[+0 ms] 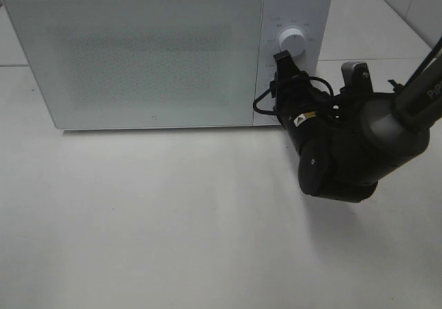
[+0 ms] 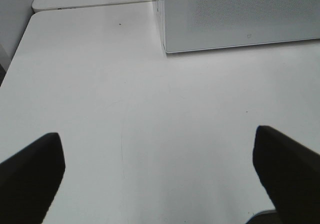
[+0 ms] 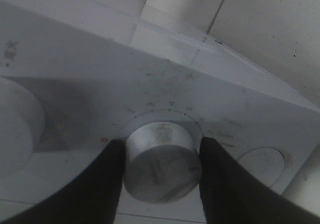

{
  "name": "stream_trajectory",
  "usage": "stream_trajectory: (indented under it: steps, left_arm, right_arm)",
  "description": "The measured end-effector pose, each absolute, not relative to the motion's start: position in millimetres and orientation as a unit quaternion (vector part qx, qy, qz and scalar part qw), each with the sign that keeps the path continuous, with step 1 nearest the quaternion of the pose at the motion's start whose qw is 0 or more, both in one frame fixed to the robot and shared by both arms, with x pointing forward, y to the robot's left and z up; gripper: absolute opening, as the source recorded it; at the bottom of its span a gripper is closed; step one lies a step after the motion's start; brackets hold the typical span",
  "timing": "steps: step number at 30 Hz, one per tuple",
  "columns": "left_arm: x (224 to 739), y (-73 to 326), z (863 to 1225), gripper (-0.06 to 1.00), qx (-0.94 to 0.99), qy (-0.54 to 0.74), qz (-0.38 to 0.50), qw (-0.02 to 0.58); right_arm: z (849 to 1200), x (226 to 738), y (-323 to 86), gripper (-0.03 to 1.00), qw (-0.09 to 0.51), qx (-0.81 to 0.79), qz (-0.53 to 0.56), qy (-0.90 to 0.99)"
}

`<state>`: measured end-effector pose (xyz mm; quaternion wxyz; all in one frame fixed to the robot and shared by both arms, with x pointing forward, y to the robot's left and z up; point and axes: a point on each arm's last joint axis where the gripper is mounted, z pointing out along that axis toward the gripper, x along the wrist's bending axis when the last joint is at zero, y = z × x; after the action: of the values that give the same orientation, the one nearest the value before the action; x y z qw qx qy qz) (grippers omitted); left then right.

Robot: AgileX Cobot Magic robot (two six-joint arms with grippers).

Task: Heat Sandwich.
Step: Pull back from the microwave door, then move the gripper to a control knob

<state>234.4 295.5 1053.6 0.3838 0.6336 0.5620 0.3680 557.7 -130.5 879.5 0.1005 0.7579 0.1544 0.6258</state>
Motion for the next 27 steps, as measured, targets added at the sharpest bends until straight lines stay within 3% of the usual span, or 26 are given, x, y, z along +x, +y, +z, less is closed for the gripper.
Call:
stream_trajectory:
  steps: [15, 27]
  left_arm:
    - [234.4, 295.5, 1053.6, 0.97, 0.634, 0.562, 0.368, 0.384]
    - [234.4, 295.5, 1053.6, 0.97, 0.634, 0.562, 0.368, 0.384]
  right_arm:
    - [878.9, 557.7, -131.5, 0.44, -0.044, 0.769, 0.637, -0.022]
    - [878.8, 557.7, -131.5, 0.44, -0.07, 0.768, 0.635, -0.054]
